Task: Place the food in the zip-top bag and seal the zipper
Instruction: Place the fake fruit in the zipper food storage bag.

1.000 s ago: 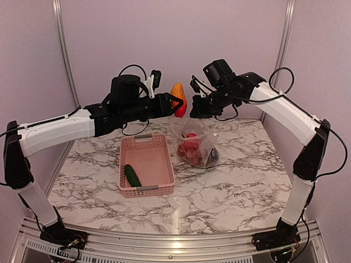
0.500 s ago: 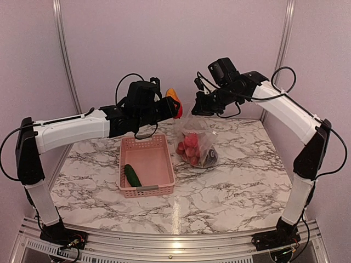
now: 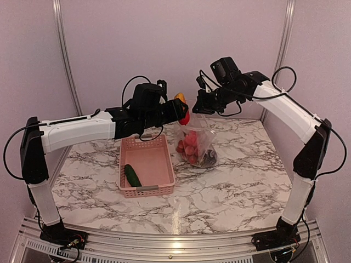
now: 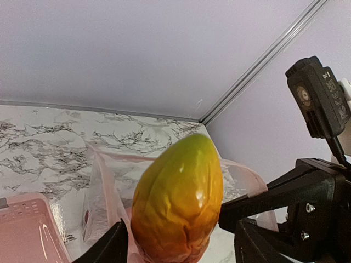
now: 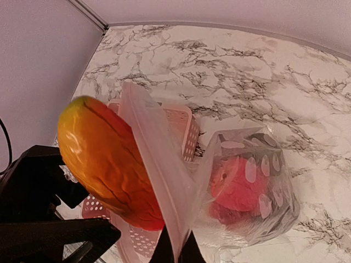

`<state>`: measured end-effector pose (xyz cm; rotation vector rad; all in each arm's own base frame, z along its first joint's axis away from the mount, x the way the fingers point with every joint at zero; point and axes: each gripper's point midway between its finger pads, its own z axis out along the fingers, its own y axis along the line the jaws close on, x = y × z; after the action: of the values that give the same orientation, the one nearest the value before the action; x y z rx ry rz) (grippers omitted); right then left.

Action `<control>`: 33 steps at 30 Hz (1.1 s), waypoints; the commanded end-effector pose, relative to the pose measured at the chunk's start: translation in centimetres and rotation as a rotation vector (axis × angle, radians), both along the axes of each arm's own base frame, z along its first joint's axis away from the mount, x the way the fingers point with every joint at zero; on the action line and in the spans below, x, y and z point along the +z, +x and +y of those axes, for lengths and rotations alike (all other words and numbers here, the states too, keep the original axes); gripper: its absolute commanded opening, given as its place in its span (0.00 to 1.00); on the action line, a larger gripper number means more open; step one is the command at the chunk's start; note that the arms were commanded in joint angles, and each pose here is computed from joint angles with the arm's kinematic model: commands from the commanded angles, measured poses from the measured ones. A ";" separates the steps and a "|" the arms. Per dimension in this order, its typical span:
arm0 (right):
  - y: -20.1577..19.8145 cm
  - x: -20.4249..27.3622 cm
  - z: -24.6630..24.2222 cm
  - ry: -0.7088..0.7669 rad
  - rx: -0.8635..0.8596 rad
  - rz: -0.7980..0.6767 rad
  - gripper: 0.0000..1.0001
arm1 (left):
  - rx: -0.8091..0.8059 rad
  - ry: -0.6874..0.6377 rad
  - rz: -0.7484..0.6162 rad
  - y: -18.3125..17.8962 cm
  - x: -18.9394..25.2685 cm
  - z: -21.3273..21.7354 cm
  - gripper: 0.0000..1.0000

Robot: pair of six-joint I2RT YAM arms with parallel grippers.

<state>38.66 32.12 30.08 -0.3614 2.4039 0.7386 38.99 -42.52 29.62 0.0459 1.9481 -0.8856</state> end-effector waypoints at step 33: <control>1.2 0.7 0.5 0.054 0.020 -0.020 0.00 | -0.055 0.122 0.258 -0.2 -2.7 2.1 0.47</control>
<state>39.24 32.06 29.93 -0.3558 2.4029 0.7703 38.29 -39.73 29.22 0.0664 2.1640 -0.7836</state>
